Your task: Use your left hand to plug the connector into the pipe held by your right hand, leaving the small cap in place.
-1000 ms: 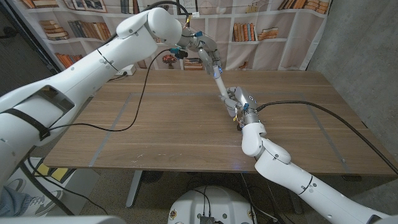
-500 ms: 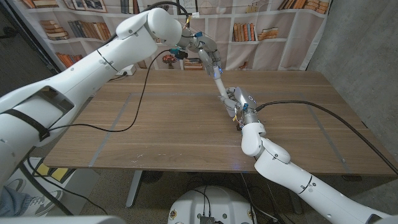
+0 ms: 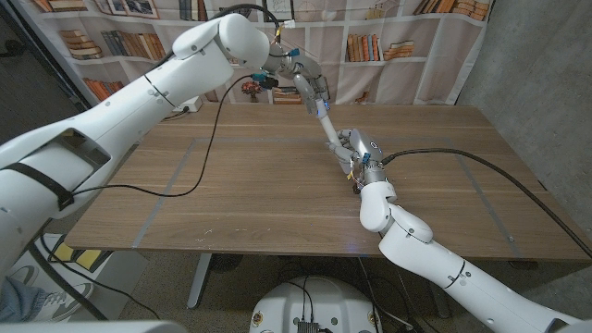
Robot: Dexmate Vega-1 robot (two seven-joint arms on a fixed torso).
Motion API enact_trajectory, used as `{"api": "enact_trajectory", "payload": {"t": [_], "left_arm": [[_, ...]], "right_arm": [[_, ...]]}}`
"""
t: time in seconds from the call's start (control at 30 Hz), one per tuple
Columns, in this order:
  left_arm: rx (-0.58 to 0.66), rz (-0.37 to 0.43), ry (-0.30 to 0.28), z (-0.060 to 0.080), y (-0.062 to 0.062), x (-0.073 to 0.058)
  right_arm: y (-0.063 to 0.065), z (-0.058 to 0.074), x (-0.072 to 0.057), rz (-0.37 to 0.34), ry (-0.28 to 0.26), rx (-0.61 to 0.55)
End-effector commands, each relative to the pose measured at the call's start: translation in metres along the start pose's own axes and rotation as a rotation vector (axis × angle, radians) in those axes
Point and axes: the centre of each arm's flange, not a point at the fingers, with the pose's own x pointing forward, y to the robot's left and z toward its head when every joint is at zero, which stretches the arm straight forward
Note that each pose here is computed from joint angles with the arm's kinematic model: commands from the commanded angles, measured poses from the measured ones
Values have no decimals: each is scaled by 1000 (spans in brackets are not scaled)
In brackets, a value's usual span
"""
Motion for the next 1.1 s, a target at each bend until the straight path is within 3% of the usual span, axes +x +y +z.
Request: {"api": "enact_trajectory", "payload": {"t": [0.03,0.47,0.77,1.1], "left_arm": [[2,-16,-10,3,-4,7],[-38,-8,-61,5,-7,13],[-23,-22,-50,7,-7,15],[-5,-52,-32,10,-4,18]], "right_arm": [[-6,5,-1,-31,-19,13],[-7,3,-3,-53,-18,44],[-10,4,-6,-66,-29,16],[-13,6,-5,-59,-105,-69]]}}
